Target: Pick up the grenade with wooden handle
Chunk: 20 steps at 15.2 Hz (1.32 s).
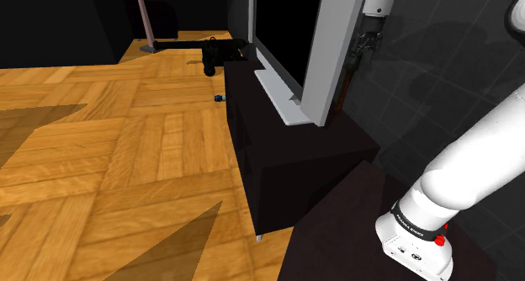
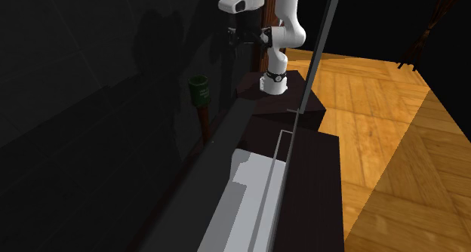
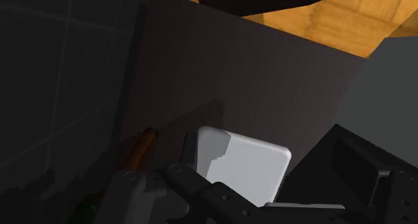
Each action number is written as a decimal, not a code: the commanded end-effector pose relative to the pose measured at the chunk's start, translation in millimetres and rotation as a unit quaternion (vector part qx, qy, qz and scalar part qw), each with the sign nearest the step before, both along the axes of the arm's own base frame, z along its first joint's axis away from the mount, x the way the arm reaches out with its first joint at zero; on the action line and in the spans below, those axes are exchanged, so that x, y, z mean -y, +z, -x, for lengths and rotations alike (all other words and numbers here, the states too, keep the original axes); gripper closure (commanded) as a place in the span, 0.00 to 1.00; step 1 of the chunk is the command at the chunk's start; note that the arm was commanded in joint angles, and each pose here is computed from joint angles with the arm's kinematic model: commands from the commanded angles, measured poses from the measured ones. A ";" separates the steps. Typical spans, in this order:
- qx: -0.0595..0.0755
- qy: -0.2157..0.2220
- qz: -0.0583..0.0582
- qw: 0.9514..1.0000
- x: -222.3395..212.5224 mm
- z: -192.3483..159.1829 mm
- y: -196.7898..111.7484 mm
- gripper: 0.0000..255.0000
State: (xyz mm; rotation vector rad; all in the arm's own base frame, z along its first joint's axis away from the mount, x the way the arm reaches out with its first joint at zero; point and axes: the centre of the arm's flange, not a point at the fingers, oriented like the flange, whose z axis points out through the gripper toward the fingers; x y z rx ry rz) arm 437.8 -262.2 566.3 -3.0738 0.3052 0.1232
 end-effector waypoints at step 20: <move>0.026 0.000 0.016 1.000 165.9 -86.3 -23.1 0.00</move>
